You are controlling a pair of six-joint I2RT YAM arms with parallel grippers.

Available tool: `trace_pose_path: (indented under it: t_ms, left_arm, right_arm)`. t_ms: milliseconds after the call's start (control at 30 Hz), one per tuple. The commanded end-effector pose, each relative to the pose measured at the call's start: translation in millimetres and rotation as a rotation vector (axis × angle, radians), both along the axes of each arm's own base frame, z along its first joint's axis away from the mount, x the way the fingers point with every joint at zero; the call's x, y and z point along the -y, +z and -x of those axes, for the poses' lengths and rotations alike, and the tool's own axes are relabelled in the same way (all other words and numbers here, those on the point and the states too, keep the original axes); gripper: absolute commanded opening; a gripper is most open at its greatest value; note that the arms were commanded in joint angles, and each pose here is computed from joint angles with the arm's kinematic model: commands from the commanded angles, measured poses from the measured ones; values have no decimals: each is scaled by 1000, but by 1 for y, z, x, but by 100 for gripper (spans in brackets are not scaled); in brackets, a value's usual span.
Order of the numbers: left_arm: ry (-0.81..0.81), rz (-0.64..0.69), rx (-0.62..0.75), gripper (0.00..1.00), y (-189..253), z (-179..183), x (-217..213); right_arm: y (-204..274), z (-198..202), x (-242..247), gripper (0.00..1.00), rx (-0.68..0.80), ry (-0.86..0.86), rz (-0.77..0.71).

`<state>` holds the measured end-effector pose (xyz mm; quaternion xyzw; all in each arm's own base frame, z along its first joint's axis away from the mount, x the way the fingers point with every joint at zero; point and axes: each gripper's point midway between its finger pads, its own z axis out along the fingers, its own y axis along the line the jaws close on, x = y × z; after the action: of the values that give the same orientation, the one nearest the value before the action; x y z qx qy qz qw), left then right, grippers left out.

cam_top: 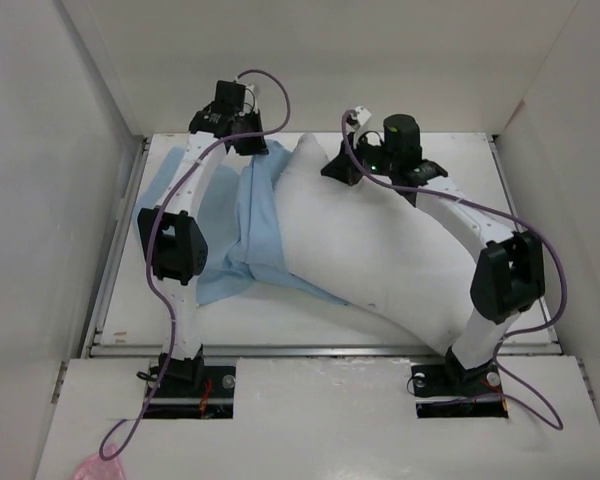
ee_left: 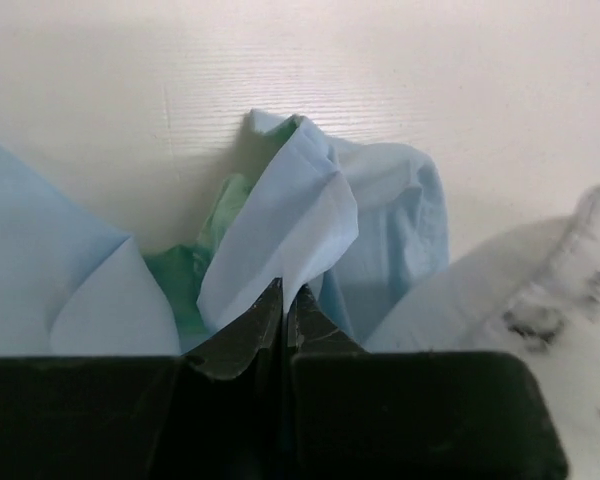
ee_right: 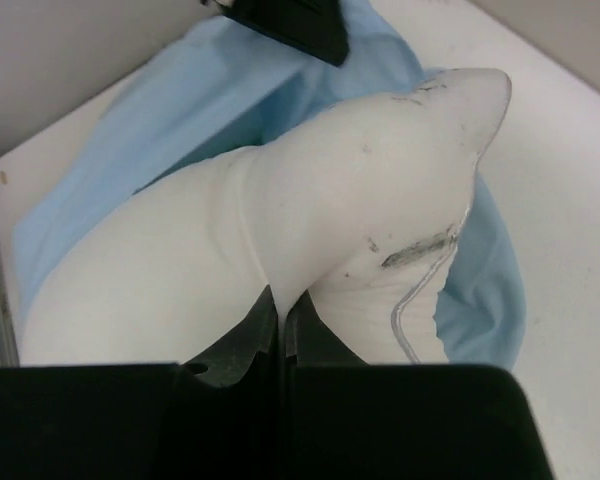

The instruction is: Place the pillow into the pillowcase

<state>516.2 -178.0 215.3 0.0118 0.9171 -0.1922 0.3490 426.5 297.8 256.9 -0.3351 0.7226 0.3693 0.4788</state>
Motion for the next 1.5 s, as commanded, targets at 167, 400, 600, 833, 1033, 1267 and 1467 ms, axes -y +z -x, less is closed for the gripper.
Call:
trace_pose_path:
  t_ms: [167,400,600,833,1033,1267,1467]
  left_arm:
    - [-125,156,237,0,105,-2,45]
    - [-185,201,415,0,164,11,81]
    - [-310,233,339,0,138,31,139]
    - [-416,300,365,0,155,61,186]
    - [-481,301,335,0,147,92,202]
    - [-432,198,246,100,116,95,180]
    - [-190,100,365,100,157,100,112]
  right_arm:
    - [29,37,-45,0,117,290,-115]
    - [16,59,-81,0,117,461,-129]
    - [45,63,-90,0,228,433,-205]
    - [48,0,-76,0,102,135,-434]
    - [31,-73,21,0,40,-325,-820]
    - [15,-80,49,66,32,-394,-653]
    - [-14,-73,67,87,-96,-484,-303]
